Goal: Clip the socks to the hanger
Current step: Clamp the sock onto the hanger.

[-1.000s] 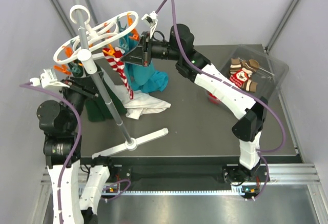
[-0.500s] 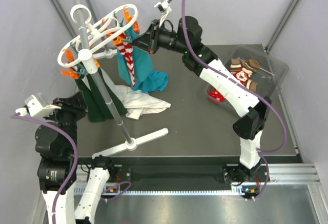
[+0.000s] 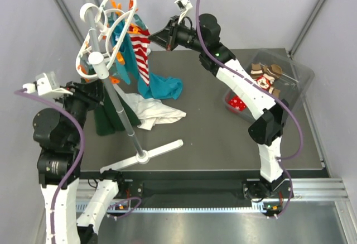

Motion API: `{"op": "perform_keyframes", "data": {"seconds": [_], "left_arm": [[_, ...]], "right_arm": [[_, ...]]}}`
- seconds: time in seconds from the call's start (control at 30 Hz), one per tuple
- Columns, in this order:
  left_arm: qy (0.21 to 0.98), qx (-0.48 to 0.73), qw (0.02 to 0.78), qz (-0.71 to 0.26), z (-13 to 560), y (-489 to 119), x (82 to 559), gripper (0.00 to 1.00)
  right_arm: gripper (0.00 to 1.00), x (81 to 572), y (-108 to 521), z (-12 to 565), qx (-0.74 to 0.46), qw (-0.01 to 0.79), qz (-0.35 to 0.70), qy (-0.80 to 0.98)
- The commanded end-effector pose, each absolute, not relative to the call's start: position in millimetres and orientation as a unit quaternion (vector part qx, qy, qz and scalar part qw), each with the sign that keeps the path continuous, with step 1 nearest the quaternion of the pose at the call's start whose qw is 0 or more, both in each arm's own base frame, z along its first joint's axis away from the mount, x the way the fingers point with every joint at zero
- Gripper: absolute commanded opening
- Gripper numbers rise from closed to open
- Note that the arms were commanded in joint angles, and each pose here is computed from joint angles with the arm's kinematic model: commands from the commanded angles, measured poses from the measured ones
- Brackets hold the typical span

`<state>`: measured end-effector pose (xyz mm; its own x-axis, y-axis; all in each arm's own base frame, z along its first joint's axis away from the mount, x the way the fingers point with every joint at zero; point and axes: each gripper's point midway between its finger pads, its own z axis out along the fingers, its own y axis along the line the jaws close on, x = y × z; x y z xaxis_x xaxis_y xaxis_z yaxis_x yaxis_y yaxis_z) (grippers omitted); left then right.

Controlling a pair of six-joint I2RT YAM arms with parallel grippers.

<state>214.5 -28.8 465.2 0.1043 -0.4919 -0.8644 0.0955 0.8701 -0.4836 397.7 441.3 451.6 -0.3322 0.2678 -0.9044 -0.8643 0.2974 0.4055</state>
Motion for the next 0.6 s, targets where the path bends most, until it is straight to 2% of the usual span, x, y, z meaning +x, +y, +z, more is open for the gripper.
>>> {"op": "perform_keyframes", "data": {"seconds": [0.0, 0.13, 0.23, 0.27, 0.33, 0.37, 0.43, 0.57], "left_arm": [[0.598, -0.12, 0.743, -0.277, 504.9, -52.9, 211.2, 0.36], [0.596, -0.108, 0.739, -0.296, 511.5, -61.3, 219.7, 0.37], [0.604, -0.113, 0.733, -0.293, 506.7, -61.1, 229.6, 0.37], [0.605, -0.116, 0.732, -0.29, 504.9, -60.3, 233.5, 0.37], [0.609, -0.117, 0.73, -0.286, 500.4, -59.6, 237.3, 0.37], [0.611, -0.119, 0.73, -0.282, 499.1, -58.3, 239.8, 0.37], [0.614, -0.12, 0.728, -0.279, 495.5, -58.1, 242.6, 0.37], [0.617, -0.114, 0.729, -0.275, 493.4, -58.2, 243.8, 0.37]], "right_arm": [[0.0, 416.1, 426.8, 478.6, -0.236, 0.578, 0.52, 0.582], [0.0, 412.4, 427.1, 483.1, -0.24, 0.575, 0.529, 0.576], [0.06, 406.3, 426.8, 485.6, -0.243, 0.567, 0.538, 0.574], [0.13, 404.2, 425.2, 487.5, -0.241, 0.566, 0.539, 0.576], [0.2, 400.0, 423.6, 488.7, -0.243, 0.564, 0.539, 0.576], [0.3, 396.8, 419.9, 489.4, -0.244, 0.565, 0.536, 0.578], [0.41, 387.8, 411.8, 499.2, -0.245, 0.572, 0.533, 0.574], [0.49, 379.5, 397.7, 489.2, -0.25, 0.573, 0.501, 0.599]]}}
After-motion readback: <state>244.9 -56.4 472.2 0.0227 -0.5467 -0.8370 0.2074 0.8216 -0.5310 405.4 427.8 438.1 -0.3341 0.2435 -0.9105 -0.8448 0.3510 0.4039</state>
